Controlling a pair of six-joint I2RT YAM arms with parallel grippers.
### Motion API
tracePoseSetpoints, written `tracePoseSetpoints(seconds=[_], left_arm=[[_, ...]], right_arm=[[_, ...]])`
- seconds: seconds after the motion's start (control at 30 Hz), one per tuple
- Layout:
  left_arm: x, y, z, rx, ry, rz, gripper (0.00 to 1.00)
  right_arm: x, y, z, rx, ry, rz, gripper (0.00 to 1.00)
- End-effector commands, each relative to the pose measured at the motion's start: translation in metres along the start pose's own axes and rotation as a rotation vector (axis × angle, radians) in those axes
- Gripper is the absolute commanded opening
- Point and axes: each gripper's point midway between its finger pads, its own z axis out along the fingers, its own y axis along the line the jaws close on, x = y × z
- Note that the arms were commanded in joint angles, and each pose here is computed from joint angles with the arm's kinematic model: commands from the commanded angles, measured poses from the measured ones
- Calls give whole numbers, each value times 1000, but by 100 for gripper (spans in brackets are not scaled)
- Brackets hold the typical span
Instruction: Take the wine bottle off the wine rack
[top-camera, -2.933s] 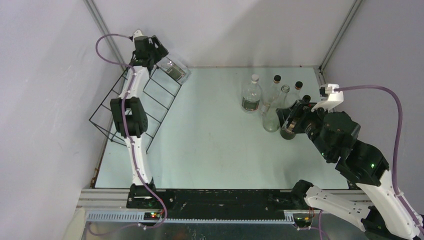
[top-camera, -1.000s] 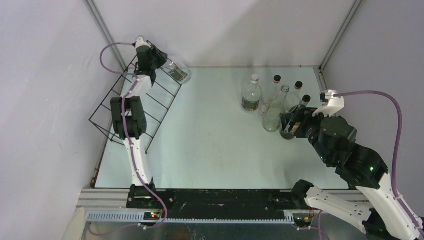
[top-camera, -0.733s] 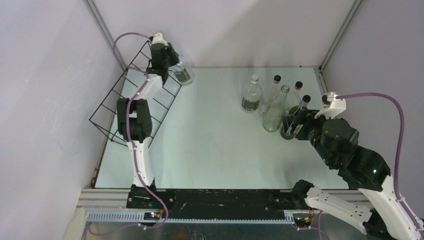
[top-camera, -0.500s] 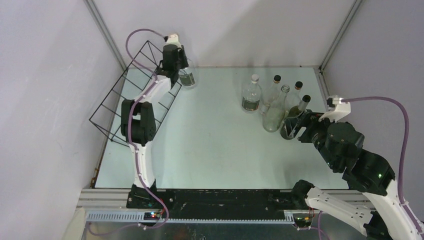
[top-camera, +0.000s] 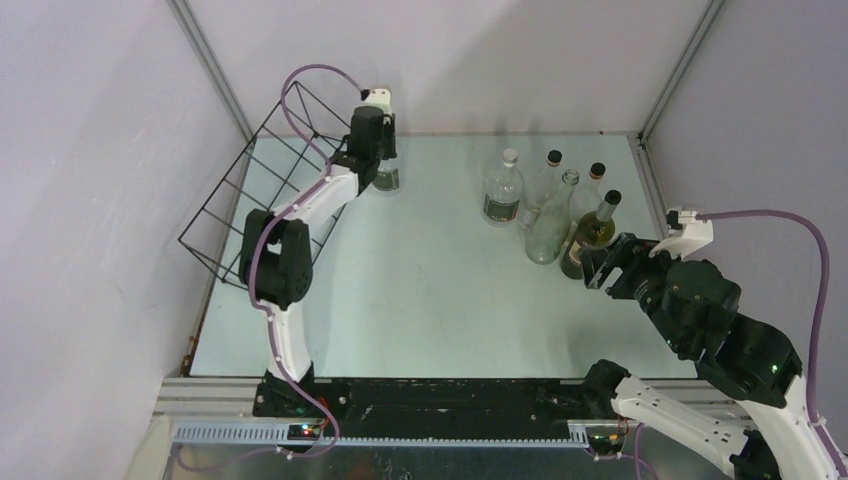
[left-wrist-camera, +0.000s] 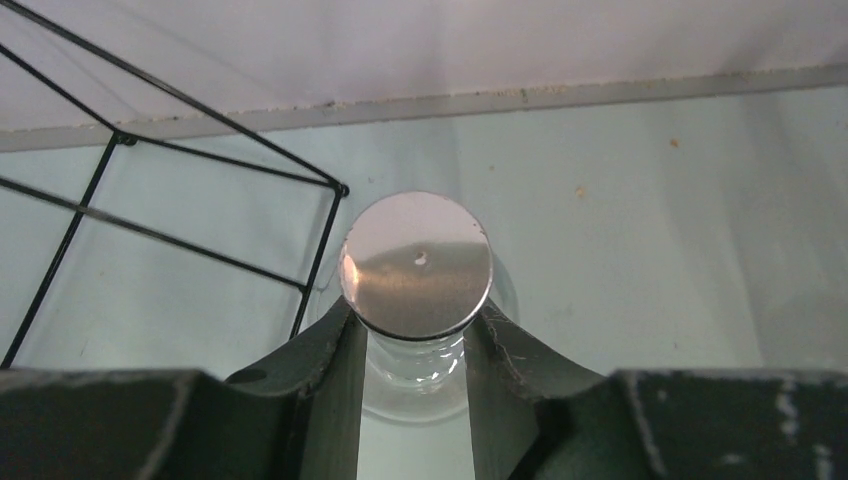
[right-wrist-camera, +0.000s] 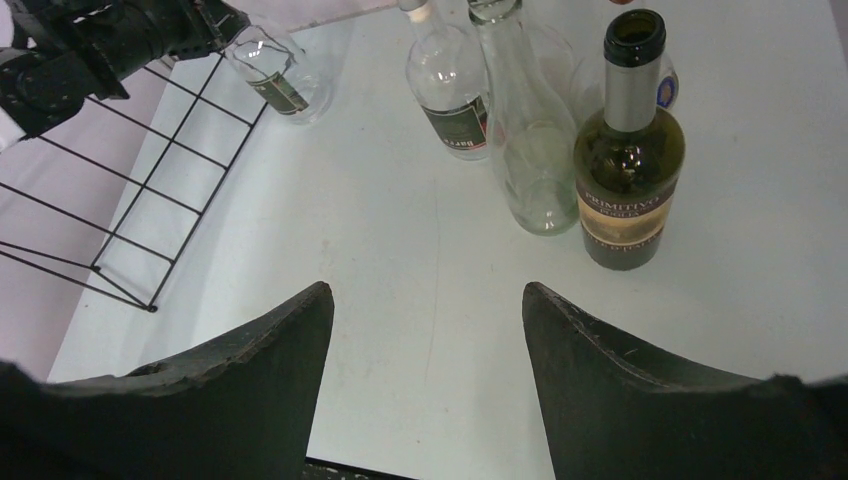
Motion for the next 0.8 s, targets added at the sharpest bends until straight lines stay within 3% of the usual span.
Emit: tracePoseSetpoints(seconds=[0.0,0.3,0.77], left_arm=[[-134,-13,-83,4,-375,-42,0],[-113,-48,-157,90,-378,-74,0],[-19,-112,-268,320,-237,-168,0]], right_arm=[[4,-8,-4,11,-3,-2,72],[3,-14,-15,-14,-16,-32,72],[15,-2,-8,-70,33,-92,73]])
